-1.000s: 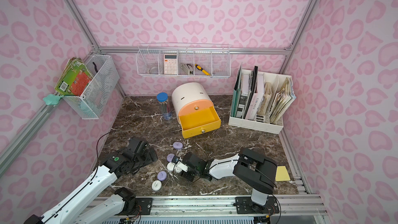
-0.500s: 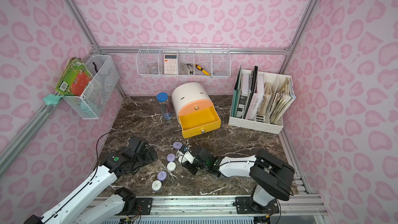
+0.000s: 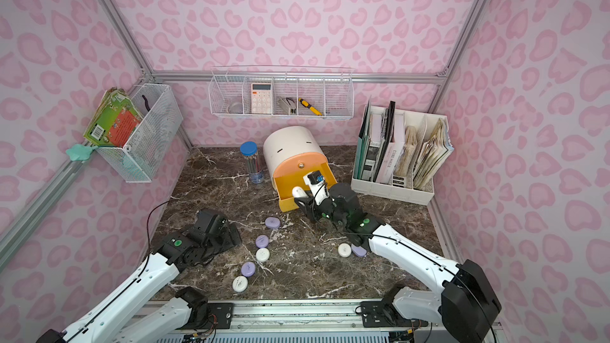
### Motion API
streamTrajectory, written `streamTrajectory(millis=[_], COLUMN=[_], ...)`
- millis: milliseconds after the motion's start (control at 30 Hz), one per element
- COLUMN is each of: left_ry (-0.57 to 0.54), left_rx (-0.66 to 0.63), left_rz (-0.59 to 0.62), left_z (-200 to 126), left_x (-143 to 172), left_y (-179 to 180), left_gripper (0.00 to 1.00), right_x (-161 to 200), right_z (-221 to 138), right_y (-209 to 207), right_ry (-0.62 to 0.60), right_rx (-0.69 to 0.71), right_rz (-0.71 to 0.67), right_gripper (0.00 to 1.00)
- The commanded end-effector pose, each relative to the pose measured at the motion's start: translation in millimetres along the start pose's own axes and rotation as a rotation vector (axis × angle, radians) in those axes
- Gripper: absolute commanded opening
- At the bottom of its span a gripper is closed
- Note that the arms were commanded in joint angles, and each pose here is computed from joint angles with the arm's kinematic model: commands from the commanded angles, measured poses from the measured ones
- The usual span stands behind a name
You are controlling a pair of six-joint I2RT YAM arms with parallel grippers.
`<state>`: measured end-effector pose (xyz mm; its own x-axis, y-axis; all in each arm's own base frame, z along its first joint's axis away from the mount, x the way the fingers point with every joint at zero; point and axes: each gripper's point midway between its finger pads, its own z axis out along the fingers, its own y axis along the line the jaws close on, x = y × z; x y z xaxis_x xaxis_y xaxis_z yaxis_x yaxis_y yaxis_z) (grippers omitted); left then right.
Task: Put the bluetooth earphones in the drawer according to color
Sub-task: Place the bluetooth earphone in the drawer.
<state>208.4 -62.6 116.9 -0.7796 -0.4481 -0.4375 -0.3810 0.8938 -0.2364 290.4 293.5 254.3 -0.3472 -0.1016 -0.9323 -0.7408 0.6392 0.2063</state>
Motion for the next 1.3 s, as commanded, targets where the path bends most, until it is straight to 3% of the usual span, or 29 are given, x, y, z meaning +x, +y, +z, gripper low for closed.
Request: streamTrajectory(millis=[0, 233, 500, 833, 1067, 1267], left_ry=[-0.01, -0.008, -0.014, -0.012, 0.002, 0.044], left_rx=[0.017, 0.029, 0.034, 0.046, 0.042, 0.012], left_rz=[0.002, -0.001, 0.002, 0.003, 0.002, -0.044], left_z=[-1, -1, -4, -4, -2, -3], left_x=[-5, -6, -7, -7, -5, 6], left_y=[-6, -10, -10, -12, -12, -3], left_gripper=[0.99, 0.99, 0.99, 0.99, 0.99, 0.99], right_x=[-5, -30, -5, 21, 15, -2], right_z=[-2, 13, 40, 58, 60, 49], right_y=[-32, -91, -141, -151, -148, -136], right_ry=[0.059, 0.098, 0.25, 0.318, 0.323, 0.289], right_rx=[0.08, 0.224, 0.347, 0.345, 0.326, 0.295], right_rz=[0.039, 0.059, 0.063, 0.073, 0.077, 0.078], right_gripper=[0.31, 0.31, 0.31, 0.39, 0.55, 0.61])
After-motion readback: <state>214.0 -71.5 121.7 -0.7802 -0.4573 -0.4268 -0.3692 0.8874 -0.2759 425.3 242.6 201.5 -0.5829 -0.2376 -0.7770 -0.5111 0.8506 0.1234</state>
